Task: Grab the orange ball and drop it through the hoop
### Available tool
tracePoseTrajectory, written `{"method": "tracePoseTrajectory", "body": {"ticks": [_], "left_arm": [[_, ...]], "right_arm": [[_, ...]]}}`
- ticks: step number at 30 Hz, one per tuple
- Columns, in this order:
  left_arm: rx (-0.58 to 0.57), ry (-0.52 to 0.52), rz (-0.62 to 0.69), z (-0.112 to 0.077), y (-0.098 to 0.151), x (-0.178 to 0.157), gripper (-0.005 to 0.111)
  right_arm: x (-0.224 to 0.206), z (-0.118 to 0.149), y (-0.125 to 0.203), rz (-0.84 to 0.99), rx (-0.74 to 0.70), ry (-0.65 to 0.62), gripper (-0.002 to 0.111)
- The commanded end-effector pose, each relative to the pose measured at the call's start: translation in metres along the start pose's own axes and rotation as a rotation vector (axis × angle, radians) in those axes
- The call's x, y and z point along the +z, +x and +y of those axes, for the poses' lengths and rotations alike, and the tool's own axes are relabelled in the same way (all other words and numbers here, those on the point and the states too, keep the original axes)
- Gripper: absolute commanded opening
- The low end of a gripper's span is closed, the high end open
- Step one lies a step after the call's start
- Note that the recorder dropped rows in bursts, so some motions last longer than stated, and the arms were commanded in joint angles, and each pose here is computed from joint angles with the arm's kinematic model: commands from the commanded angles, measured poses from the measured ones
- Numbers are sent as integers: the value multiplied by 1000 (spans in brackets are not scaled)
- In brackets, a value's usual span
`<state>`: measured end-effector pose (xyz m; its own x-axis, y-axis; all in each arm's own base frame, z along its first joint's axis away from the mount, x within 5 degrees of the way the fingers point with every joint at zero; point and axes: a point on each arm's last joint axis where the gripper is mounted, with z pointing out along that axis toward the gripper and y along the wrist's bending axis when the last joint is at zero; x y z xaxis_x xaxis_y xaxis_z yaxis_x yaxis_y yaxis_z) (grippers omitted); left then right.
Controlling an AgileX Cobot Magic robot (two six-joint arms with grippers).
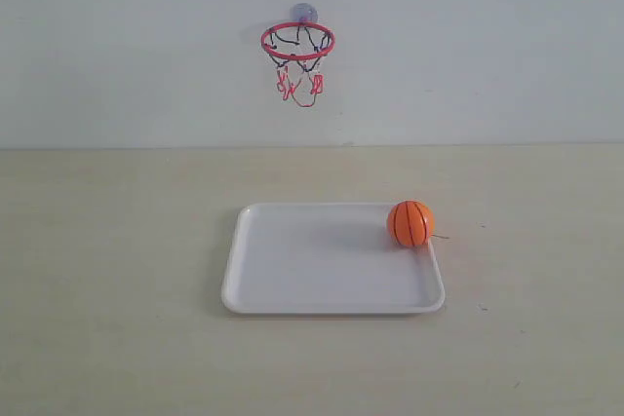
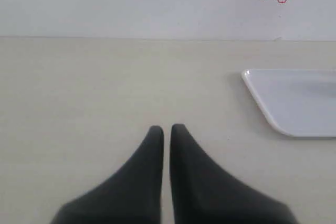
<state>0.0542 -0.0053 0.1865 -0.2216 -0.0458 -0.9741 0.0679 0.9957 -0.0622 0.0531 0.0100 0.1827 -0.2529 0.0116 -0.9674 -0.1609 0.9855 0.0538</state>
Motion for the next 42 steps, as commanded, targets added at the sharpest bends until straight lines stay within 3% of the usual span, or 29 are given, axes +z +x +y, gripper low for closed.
{"method": "tracePoseTrajectory", "body": {"ticks": [1,33,37,42], "left_arm": [[-8,2,-2,0,1,0,4],[-8,2,-2,0,1,0,4],[-8,2,-2,0,1,0,4],[-8,2,-2,0,1,0,4]], "right_arm": [[0,0,-1,-12,-9,-1,0],[0,0,-2,-22,-16,1,0],[-1,-1,-9,-94,-60,9,0],[-7,0,-35,-391,-38,1,0]]}}
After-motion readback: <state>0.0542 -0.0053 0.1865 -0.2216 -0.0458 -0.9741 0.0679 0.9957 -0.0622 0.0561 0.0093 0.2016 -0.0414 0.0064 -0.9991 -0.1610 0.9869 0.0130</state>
